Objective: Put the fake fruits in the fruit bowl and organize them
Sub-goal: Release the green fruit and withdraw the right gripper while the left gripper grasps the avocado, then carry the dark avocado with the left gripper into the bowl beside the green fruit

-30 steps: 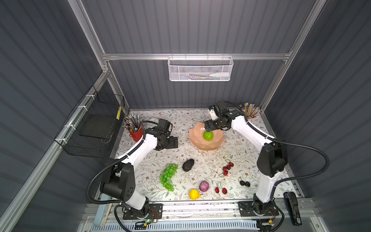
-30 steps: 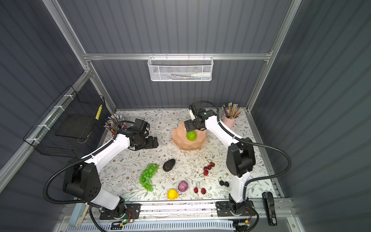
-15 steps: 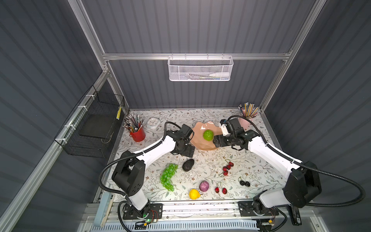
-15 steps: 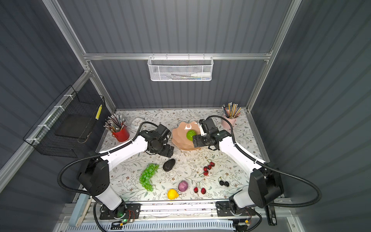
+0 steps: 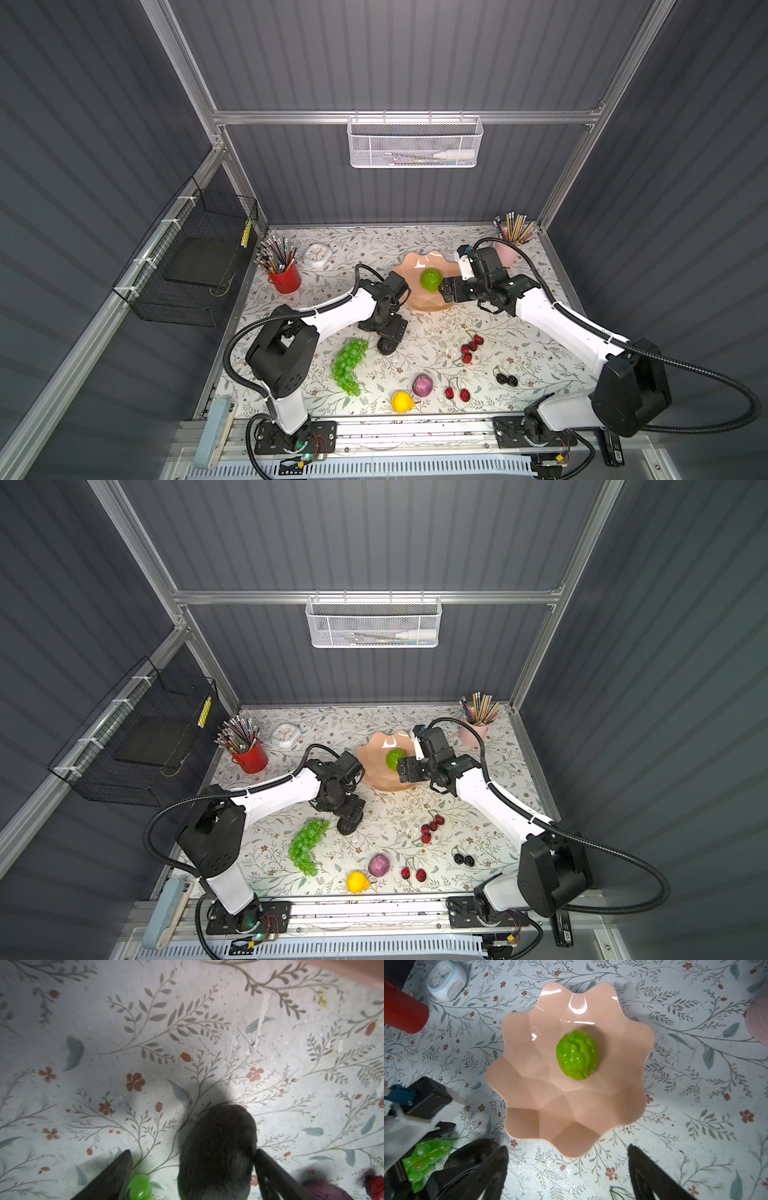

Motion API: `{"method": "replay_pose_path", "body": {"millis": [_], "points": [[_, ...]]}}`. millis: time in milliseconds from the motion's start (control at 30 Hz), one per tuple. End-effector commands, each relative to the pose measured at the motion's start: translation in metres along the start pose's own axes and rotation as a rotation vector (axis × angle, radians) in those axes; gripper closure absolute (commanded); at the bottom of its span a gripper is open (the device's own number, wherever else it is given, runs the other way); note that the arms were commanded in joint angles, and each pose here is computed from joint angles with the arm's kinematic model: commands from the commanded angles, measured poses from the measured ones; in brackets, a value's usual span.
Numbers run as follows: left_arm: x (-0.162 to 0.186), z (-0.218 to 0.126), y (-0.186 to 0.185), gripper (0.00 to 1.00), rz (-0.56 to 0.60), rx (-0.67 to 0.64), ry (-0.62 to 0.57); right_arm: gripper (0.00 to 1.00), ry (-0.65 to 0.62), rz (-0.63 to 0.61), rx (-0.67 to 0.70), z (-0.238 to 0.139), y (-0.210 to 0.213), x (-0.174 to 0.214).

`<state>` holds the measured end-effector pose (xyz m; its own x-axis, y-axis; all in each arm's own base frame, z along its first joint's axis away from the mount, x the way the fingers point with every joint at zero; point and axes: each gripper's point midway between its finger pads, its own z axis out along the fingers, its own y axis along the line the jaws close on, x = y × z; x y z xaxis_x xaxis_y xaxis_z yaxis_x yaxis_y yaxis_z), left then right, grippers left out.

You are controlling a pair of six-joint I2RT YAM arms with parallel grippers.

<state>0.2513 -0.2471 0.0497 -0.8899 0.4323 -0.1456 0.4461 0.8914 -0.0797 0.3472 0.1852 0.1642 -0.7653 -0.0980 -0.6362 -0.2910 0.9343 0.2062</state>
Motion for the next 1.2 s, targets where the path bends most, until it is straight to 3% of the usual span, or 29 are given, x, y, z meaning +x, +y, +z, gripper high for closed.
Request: {"method": "replay_pose_path", "body": {"millis": [0,433,667,867,1167], "points": [[0.012,0.009,-0.007,0.09,0.017,0.028,0.043,0.11,-0.003,0.01,-0.002,-0.001,0.0,0.004],[0.022,0.018,-0.015,0.28,-0.015,0.064,0.089,0.11,-0.025,0.0,0.0,0.001,-0.001,0.0],[0.026,0.017,-0.02,0.45,-0.036,0.096,0.101,0.1,-0.036,-0.008,0.006,0.001,-0.002,-0.002],[0.031,-0.012,-0.011,0.49,0.023,0.073,0.077,0.11,-0.043,-0.032,0.01,-0.006,-0.002,-0.005],[-0.038,-0.06,-0.013,0.58,-0.036,0.188,-0.071,0.12,-0.075,0.003,0.014,-0.011,-0.004,-0.003]]}}
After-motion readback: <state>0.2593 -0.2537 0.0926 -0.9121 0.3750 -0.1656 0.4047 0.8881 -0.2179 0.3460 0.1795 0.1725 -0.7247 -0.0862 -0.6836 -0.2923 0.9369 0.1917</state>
